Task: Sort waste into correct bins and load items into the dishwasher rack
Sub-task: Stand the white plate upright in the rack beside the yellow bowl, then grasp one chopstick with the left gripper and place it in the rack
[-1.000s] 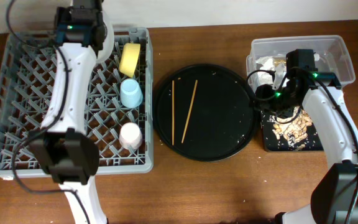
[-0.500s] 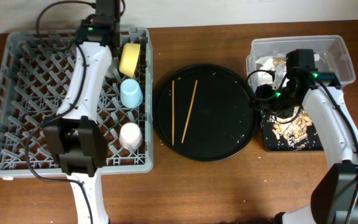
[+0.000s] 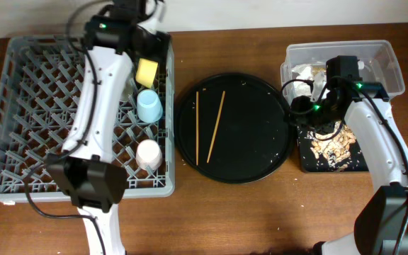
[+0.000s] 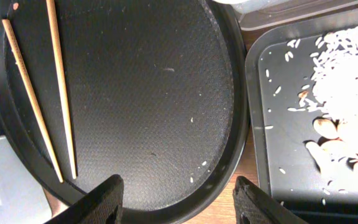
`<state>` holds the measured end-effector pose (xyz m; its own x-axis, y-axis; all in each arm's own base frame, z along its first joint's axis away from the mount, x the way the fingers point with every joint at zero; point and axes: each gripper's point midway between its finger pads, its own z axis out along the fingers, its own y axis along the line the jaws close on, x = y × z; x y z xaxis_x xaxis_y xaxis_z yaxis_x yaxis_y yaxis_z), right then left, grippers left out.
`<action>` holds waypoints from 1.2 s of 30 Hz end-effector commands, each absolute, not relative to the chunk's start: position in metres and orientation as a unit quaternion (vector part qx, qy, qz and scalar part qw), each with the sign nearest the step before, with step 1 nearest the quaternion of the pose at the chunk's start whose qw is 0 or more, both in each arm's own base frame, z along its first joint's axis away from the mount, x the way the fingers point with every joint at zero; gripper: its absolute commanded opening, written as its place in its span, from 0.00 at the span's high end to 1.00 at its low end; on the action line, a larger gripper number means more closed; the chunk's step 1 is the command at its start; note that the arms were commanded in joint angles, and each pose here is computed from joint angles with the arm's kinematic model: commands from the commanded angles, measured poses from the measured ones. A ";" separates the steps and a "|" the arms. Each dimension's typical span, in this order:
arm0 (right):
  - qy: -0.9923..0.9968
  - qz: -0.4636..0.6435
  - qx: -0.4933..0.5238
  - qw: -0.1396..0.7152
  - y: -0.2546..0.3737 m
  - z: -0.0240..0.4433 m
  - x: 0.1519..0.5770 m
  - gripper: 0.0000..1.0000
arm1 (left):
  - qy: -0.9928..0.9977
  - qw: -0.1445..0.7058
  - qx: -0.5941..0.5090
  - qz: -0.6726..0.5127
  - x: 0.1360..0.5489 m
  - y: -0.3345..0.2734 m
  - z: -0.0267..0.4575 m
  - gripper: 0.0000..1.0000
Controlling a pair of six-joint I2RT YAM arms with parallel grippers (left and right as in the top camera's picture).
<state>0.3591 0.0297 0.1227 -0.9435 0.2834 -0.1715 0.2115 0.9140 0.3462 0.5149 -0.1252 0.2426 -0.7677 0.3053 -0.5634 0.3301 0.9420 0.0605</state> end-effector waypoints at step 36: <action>0.972 0.171 0.134 0.088 0.033 0.121 0.351 0.42 | 0.961 0.040 0.273 -0.016 0.371 -0.269 -0.001 0.82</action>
